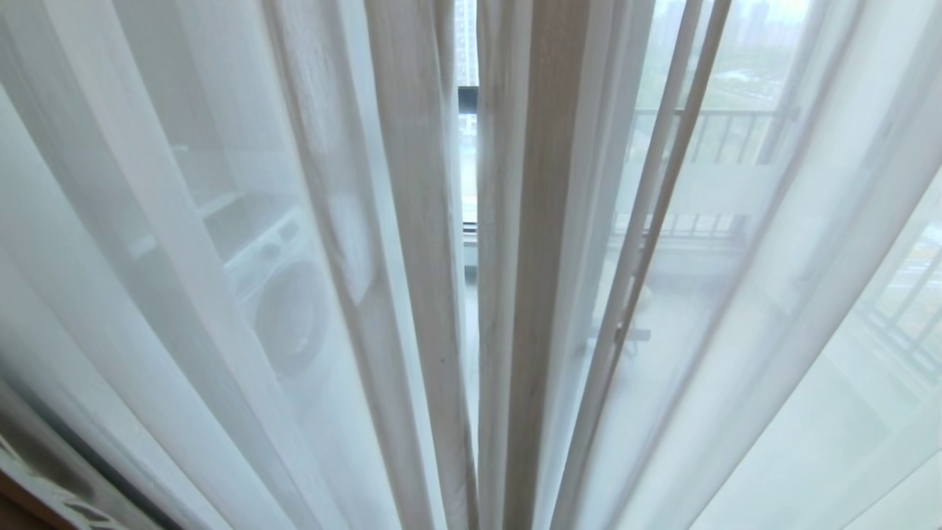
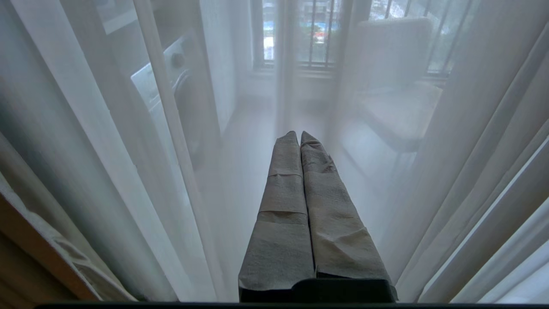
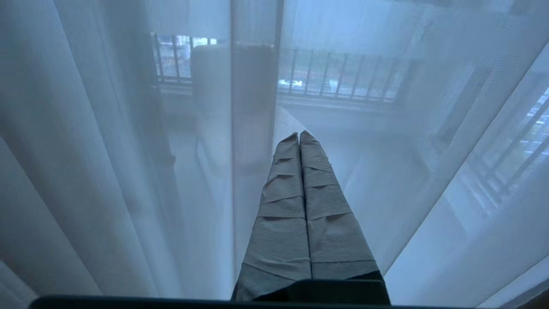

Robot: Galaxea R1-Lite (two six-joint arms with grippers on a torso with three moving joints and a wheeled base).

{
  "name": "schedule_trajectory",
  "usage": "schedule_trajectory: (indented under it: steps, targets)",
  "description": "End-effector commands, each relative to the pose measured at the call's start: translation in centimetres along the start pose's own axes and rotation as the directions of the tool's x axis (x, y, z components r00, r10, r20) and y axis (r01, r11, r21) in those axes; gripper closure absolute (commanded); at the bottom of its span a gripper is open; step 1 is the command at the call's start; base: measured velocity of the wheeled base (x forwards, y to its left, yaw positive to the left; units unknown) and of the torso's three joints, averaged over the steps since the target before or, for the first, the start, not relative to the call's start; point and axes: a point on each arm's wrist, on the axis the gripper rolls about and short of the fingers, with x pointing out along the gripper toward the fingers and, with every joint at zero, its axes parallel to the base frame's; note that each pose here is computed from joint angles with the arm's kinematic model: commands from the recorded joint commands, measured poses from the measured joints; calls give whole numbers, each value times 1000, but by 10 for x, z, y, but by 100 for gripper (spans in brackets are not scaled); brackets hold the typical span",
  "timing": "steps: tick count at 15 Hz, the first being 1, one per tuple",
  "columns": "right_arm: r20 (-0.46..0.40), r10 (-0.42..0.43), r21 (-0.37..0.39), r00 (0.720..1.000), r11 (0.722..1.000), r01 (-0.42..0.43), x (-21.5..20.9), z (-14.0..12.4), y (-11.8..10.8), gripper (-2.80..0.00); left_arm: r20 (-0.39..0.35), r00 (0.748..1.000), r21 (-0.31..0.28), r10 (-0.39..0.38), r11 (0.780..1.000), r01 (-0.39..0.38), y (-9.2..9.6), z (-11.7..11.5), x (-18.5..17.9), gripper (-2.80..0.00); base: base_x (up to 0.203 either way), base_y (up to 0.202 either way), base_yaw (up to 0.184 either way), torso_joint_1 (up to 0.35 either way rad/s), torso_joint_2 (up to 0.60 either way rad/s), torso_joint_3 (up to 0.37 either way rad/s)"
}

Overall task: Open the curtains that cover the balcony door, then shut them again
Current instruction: Pull the outer curtains open on both sides

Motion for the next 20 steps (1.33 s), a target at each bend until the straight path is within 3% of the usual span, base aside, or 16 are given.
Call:
schedule_trajectory:
  steps: [1,7,9,11,14,20]
  targets:
    - [-2,40,1,999,999,-40,-19,-25,3,0,1,1000,0,1,1000,-1,0,0,0,0,0,0,0,0,0,0]
    - [-42,103,-13,994,995,-103,-78,-104,7,0,1,1000,0,1,1000,-1,0,0,0,0,0,0,0,0,0,0]
    - [-109,125,-39,986,991,-130,-82,-128,9,0,1,1000,0,1,1000,-1,0,0,0,0,0,0,0,0,0,0]
    - [-119,131,-38,984,990,-136,-82,-130,9,0,1,1000,0,1,1000,-1,0,0,0,0,0,0,0,0,0,0]
    - [-121,127,32,984,992,-124,-82,-130,9,0,1,1000,0,1,1000,-1,0,0,0,0,0,0,0,0,0,0]
    - [-122,124,39,985,992,-120,-82,-130,9,0,1,1000,0,1,1000,-1,0,0,0,0,0,0,0,0,0,0]
